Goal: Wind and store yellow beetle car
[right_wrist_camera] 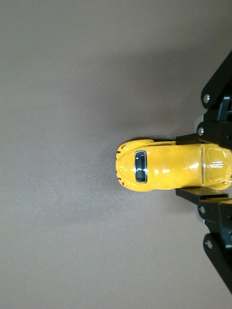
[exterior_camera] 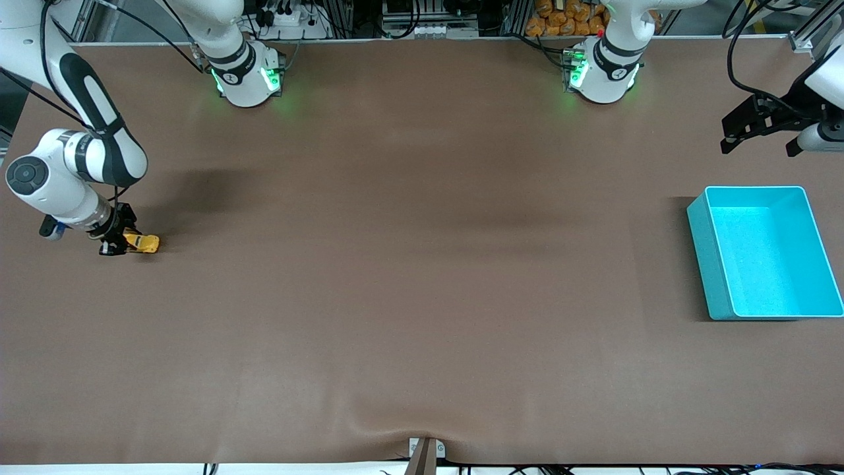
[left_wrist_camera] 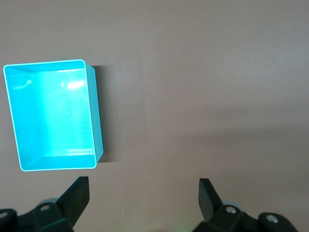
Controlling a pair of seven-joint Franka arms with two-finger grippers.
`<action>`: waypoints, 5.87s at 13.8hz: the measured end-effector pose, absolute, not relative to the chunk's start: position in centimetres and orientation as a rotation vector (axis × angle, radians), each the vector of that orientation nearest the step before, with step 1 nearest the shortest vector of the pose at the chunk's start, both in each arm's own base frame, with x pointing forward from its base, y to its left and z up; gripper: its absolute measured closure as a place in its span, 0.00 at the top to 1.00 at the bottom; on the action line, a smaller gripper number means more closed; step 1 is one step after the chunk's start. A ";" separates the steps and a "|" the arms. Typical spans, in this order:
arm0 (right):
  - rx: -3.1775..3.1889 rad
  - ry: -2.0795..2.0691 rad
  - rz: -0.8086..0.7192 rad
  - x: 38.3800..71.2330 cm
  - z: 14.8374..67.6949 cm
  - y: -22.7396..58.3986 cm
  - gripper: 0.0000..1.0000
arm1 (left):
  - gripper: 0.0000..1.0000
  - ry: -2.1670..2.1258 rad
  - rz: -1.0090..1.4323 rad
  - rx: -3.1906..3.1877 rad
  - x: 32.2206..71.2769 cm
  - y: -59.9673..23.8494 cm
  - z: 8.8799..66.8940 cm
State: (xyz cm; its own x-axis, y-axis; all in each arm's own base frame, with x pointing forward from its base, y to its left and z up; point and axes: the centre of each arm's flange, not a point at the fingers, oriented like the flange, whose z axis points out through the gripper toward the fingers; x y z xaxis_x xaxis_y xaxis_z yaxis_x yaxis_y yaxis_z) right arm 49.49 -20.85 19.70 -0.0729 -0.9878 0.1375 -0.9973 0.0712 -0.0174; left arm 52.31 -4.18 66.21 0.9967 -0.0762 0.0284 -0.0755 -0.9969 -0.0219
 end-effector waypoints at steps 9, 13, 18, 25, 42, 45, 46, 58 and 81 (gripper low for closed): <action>2.076 -2.216 0.175 49.5 19.7 -21.8 0.38 | 1.00 0.118 -0.046 -3.118 52.3 -4.2 66.2; 2.080 -2.208 0.175 49.6 19.6 -21.9 0.41 | 1.00 0.117 -0.046 -3.118 52.3 -4.1 66.2; 2.048 -2.176 0.077 50.1 17.7 -22.2 0.76 | 1.00 0.116 -0.046 -3.118 52.3 -4.1 66.2; 1.931 -2.208 -0.160 56.1 31.5 -20.4 1.00 | 1.00 0.114 -0.045 -3.119 52.3 -4.0 66.2; 2.279 -1.933 -0.296 58.4 42.7 -17.9 1.00 | 1.00 0.112 -0.044 -3.119 52.3 -3.9 66.2; 2.436 -1.754 -0.288 59.3 43.5 -15.6 1.00 | 1.00 0.117 -0.035 -3.118 52.5 -4.1 65.9; 2.493 -1.683 -0.279 59.7 44.0 -14.4 1.00 | 1.00 0.120 -0.031 -3.118 52.5 -4.2 65.7; 3.039 -0.993 -0.369 61.2 51.8 -6.2 1.00 | 1.00 0.050 0.024 -3.121 53.6 -2.2 63.9; 3.216 -0.115 -0.059 55.4 64.7 0.3 1.00 | 1.00 -1.028 0.152 -2.918 53.5 1.0 37.3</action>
